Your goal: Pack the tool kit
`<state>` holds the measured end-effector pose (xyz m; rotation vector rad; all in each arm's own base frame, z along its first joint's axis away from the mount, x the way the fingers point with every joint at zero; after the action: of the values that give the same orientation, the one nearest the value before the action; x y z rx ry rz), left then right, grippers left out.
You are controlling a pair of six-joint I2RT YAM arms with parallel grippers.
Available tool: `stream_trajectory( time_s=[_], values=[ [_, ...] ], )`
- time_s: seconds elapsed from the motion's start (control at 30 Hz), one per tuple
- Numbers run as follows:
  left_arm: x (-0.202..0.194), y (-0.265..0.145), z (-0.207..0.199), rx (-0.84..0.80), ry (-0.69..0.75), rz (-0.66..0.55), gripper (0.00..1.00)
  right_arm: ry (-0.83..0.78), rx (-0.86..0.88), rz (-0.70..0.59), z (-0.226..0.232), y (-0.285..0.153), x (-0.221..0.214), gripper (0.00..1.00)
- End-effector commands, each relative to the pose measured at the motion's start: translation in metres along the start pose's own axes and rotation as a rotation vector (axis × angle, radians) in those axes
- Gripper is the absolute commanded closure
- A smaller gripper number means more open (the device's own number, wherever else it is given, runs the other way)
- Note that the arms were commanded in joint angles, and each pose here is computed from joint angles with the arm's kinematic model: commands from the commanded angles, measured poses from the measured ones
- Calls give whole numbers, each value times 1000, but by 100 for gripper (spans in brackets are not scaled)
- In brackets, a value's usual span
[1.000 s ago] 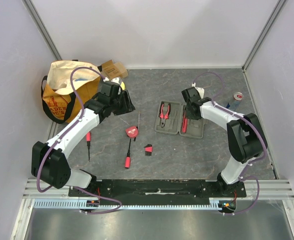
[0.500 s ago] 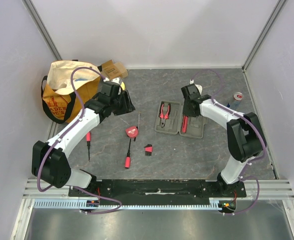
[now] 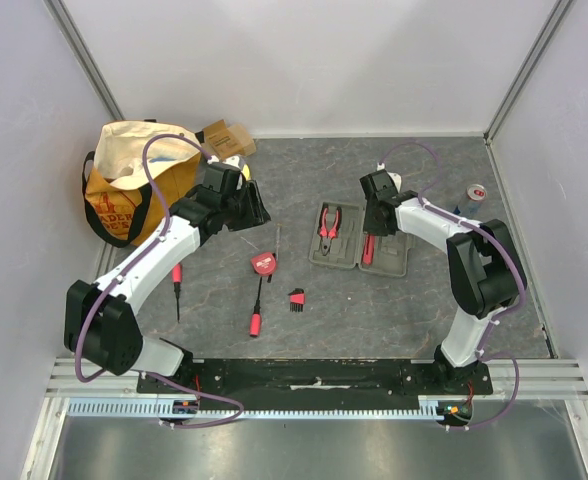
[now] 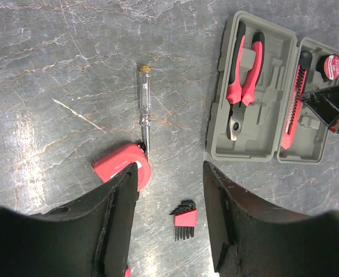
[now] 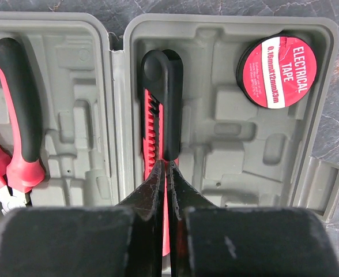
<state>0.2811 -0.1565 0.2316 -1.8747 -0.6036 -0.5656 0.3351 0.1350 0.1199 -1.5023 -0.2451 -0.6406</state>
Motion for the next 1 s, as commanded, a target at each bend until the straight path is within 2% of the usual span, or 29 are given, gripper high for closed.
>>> stream_trajectory(
  time_s=[0.0, 0.63, 0.83, 0.97],
  values=[
    [8, 1, -7, -39, 13, -25, 45, -18, -34, 54, -6, 15, -15, 96],
    [5, 1, -5, -34, 7, -19, 46, -21, -122, 199, -26, 43, -62, 99],
    [5, -1, -5, -25, 12, -16, 46, 5, -84, 91, -13, 18, -26, 96],
    [1, -3, -1, 4, 19, -9, 45, 50, -35, -53, 2, -20, 22, 85]
  ],
)
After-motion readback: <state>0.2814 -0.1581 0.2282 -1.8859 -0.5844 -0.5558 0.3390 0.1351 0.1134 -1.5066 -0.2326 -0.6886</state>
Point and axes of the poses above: each gripper's point midway between its finger pads, its own y axis out along the fingers, its own z axis along the line the jaws close on, x = y × z, the point moved 9 cm from there along -y, back along the fingers, and after that the axes turned 5 degrees about y, right-handed, at the moved point
